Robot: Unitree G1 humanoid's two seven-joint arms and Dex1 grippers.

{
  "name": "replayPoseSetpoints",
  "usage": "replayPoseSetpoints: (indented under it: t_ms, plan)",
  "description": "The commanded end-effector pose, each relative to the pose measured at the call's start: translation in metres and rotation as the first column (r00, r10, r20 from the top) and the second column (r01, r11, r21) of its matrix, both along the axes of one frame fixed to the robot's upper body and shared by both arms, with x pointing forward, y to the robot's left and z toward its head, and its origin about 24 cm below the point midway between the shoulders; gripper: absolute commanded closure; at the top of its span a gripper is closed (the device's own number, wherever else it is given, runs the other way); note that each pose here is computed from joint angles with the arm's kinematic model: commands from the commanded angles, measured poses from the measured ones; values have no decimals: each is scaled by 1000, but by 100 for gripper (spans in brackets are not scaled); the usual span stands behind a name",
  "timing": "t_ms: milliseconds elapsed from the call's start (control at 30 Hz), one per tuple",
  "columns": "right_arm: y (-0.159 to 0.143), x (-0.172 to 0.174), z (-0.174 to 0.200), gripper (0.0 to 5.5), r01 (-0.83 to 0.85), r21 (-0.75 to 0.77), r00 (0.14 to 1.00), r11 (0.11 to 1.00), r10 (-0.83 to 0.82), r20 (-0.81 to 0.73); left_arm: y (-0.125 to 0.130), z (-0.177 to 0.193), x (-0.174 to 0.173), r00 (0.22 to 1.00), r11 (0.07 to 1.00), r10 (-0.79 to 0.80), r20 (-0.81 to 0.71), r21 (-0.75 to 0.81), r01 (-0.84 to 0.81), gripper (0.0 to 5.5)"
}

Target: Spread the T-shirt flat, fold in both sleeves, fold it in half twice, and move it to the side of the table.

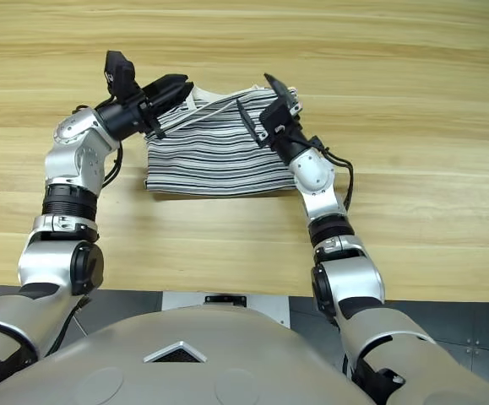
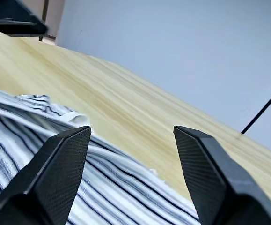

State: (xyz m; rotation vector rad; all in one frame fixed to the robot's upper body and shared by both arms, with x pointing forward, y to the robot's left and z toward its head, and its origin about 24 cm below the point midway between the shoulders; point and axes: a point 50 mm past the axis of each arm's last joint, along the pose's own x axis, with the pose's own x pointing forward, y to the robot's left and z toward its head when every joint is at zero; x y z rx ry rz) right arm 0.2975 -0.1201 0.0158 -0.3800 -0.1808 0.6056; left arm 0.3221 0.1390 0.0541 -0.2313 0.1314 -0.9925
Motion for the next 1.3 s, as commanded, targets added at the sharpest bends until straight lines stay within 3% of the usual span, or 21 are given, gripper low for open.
replayPoseSetpoints:
  t_ms: [33, 200, 367, 967, 1300]
  plan:
    - [4, -2, -9, 223, -35, -85, 998, 996, 31, -52, -12, 2, -2, 1000, 1000, -22, 1, 4, 22, 447]
    - [-3, -6, -30, 223, -111, -360, 989, 926, 69, -127, -34, -2, -8, 996, 995, -92, -16, 38, 92, 447]
    - [-8, -10, -38, 223, -171, -477, 980, 862, 102, -168, -41, -14, -13, 992, 991, -109, -68, 74, 114, 447]
    - [-15, -21, -42, 223, -182, -513, 976, 839, 92, -197, -34, -55, 6, 961, 979, 49, -272, 202, 8, 447]
    - [-7, -30, -46, 223, -215, -505, 968, 836, 114, -223, -15, -40, 23, 956, 973, 161, -244, 203, -112, 447]
